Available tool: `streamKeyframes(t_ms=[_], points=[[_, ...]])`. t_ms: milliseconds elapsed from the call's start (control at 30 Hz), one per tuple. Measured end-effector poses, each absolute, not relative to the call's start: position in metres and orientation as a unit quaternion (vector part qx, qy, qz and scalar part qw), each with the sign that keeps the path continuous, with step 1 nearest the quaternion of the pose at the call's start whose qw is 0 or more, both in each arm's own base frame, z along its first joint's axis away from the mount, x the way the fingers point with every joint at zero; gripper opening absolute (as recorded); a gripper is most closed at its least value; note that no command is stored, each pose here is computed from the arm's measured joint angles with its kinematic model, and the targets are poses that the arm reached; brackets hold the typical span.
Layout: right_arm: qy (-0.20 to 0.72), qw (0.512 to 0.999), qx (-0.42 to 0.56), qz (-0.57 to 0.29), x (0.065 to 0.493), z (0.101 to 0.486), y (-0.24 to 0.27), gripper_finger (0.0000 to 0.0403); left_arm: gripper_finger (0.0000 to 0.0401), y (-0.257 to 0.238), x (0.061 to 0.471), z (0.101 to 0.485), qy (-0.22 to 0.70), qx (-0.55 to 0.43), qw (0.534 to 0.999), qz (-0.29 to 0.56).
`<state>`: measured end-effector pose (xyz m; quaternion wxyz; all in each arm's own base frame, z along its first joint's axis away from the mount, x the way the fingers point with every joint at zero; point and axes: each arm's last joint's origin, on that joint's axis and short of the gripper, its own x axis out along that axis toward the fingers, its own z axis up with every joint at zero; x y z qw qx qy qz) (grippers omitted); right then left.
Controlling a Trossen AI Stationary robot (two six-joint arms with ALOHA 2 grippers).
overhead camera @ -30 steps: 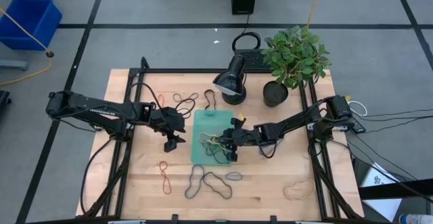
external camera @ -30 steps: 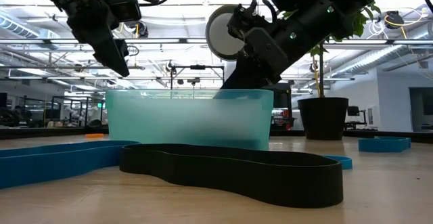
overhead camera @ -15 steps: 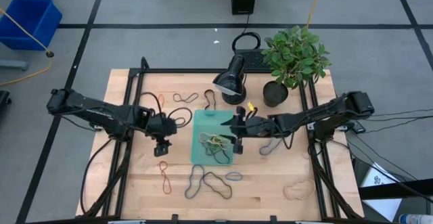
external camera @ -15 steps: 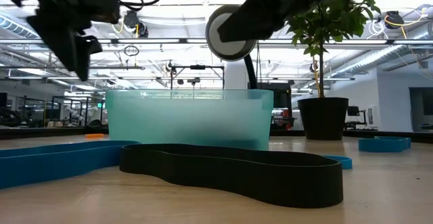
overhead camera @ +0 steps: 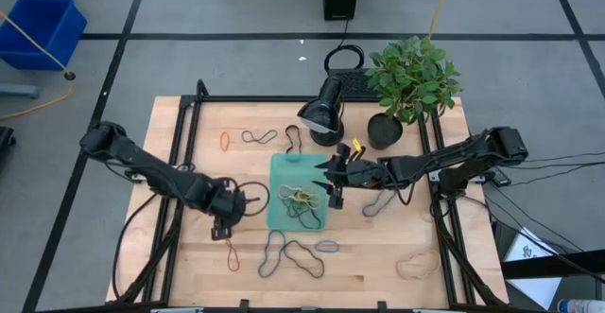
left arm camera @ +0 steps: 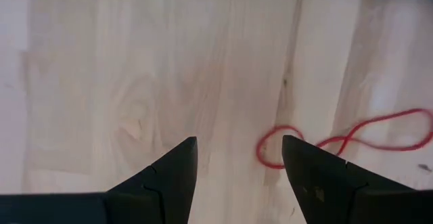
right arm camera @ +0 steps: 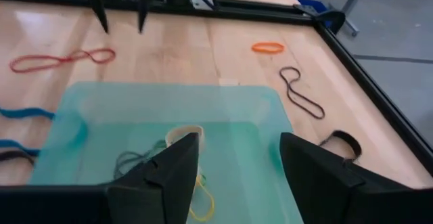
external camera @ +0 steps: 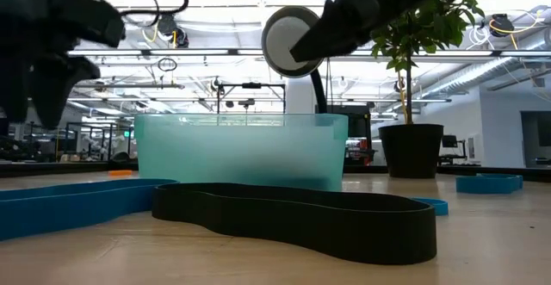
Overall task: Pick and place rubber bands into bin
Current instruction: Put the red rubber band into the basket
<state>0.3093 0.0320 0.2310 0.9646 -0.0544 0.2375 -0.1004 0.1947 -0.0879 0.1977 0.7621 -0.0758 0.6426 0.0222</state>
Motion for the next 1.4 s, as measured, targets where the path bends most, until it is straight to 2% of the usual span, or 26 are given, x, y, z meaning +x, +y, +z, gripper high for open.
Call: streamKeyframes(t_ms=[267, 767, 900, 1233, 1333, 1400], points=[[0.244, 0.963, -0.052, -0.103, 0.304, 0.218, 0.03, 0.0202, 0.0223, -0.102, 0.199, 0.173, 0.702, -0.085, 0.707, 0.012], [0.243, 0.963, -0.052, -0.103, 0.304, 0.218, 0.03, 0.0203, 0.0217, -0.113, 0.213, 0.137, 0.738, -0.057, 0.673, -0.019], [0.242, 0.963, -0.051, -0.103, 0.304, 0.218, 0.03, 0.0205, 0.0182, -0.114, 0.214, 0.13, 0.749, -0.044, 0.661, -0.022], [0.24, 0.964, -0.051, -0.103, 0.304, 0.219, 0.03, 0.0205, 0.0041, -0.114, 0.217, 0.128, 0.741, -0.039, 0.67, -0.035], [0.24, 0.964, -0.051, -0.102, 0.304, 0.219, 0.03, 0.0205, 0.0012, -0.115, 0.217, 0.127, 0.739, -0.039, 0.671, -0.037], [0.24, 0.964, -0.051, -0.102, 0.304, 0.219, 0.03, 0.0203, 0.0006, -0.115, 0.217, 0.127, 0.739, -0.037, 0.671, -0.038]])
